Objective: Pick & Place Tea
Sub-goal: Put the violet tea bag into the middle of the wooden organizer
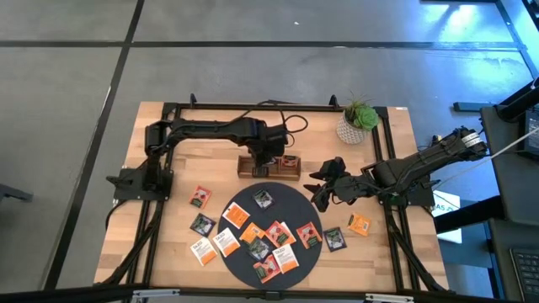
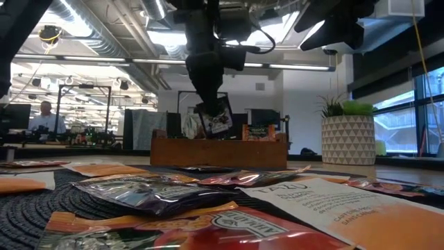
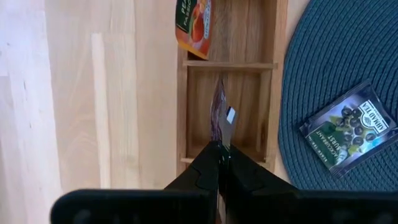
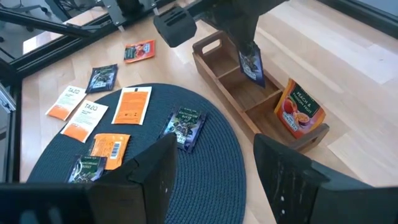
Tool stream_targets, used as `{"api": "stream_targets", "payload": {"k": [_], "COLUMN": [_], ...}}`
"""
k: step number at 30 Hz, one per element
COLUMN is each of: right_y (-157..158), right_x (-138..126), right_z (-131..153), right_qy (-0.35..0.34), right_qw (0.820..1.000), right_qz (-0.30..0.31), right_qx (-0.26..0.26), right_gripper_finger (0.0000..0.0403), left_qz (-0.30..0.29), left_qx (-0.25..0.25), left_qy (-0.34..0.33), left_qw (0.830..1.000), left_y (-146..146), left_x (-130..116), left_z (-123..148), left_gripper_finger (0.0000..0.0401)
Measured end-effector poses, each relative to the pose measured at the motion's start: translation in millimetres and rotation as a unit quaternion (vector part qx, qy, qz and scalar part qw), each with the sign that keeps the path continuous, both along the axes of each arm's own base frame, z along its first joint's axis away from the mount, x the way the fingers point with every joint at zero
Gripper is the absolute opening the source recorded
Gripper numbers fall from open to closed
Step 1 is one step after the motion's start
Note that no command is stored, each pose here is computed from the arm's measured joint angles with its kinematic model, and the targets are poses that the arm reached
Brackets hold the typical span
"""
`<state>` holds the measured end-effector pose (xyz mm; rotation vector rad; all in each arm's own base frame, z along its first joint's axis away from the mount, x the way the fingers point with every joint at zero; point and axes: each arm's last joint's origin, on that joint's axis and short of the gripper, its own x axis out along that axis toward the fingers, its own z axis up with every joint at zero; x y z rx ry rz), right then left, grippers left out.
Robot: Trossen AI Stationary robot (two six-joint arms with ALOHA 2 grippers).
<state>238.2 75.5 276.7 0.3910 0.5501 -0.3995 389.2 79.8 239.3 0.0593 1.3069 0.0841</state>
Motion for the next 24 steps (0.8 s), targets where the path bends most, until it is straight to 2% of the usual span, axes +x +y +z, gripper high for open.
{"api": "stream_targets", "payload": {"k": [12,19,24], "right_y": [0,0,0], "right_x": [0,0,0], "right_z": [0,0,0], "right_qy": [-0.002,-0.002,-0.001], "right_qw": [1.000,1.000,1.000], "right_qz": [-0.003,-0.002,-0.002], "right_qx": [0.005,0.005,0.005], "right_gripper_finger": [0.0215,0.0215,0.0215], "left_qz": [0.007,-0.003,0.001], "left_qx": [-0.003,-0.006,-0.007], "left_qy": [0.000,0.027,0.035], "left_qw": [1.000,1.000,0.999], "left_y": [-1,-2,-1], "left_x": [0,7,8], "left_z": [-1,-21,-26], "left_gripper_finger": [0.0004,0.0015,0.0029]}}
